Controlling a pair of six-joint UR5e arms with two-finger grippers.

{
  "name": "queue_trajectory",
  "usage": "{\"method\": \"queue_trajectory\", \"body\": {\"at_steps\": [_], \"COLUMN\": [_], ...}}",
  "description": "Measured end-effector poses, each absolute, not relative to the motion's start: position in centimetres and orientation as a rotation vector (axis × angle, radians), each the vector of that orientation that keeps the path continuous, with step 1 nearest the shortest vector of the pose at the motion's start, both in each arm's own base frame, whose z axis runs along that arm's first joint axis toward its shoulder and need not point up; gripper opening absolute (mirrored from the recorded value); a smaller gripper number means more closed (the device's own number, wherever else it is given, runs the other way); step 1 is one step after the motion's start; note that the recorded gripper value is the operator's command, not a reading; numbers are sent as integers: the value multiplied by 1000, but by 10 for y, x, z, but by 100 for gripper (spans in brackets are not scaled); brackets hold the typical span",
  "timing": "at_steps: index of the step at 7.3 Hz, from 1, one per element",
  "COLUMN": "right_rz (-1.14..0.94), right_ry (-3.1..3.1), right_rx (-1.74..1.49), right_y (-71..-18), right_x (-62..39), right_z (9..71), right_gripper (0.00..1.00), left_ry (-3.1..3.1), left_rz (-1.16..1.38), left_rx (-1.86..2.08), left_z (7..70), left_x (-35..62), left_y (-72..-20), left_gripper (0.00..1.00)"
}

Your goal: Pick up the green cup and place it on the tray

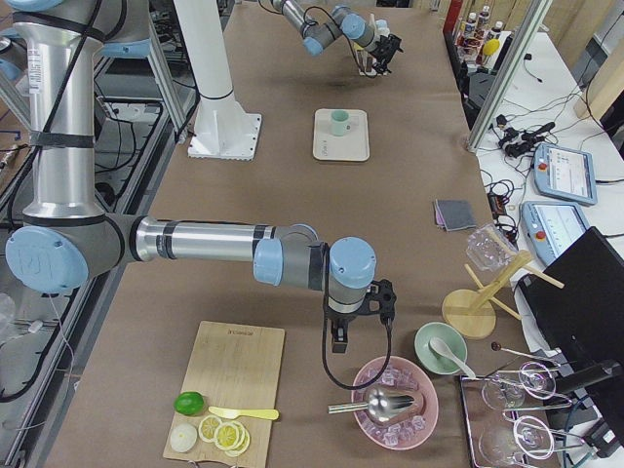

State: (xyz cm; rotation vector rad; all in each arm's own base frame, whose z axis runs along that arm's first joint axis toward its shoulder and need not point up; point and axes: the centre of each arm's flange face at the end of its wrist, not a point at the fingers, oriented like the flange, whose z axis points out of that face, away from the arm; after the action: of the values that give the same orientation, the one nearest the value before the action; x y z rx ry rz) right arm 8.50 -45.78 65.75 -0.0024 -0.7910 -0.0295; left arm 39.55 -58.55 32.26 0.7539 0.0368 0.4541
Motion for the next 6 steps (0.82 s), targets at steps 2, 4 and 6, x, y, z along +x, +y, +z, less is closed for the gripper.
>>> {"method": "queue_trajectory", "body": {"at_steps": [2,4,6], "right_rz": [-32,-31,-31], "right_ry": [-792,-788,-785], "right_rx": [-6,-9,-15], "right_y": [-456,-455,-454], "right_x": [85,85,85], "right_z": [660,662,665], "right_gripper": [100,100,100], "left_ry": [195,403,630], "left_rz": [418,364,254], "left_rx": [633,488,352], "left_z": [323,324,358], "left_x": [343,259,148], "left_y": [-604,-614,-612], "left_gripper": [99,99,99]}}
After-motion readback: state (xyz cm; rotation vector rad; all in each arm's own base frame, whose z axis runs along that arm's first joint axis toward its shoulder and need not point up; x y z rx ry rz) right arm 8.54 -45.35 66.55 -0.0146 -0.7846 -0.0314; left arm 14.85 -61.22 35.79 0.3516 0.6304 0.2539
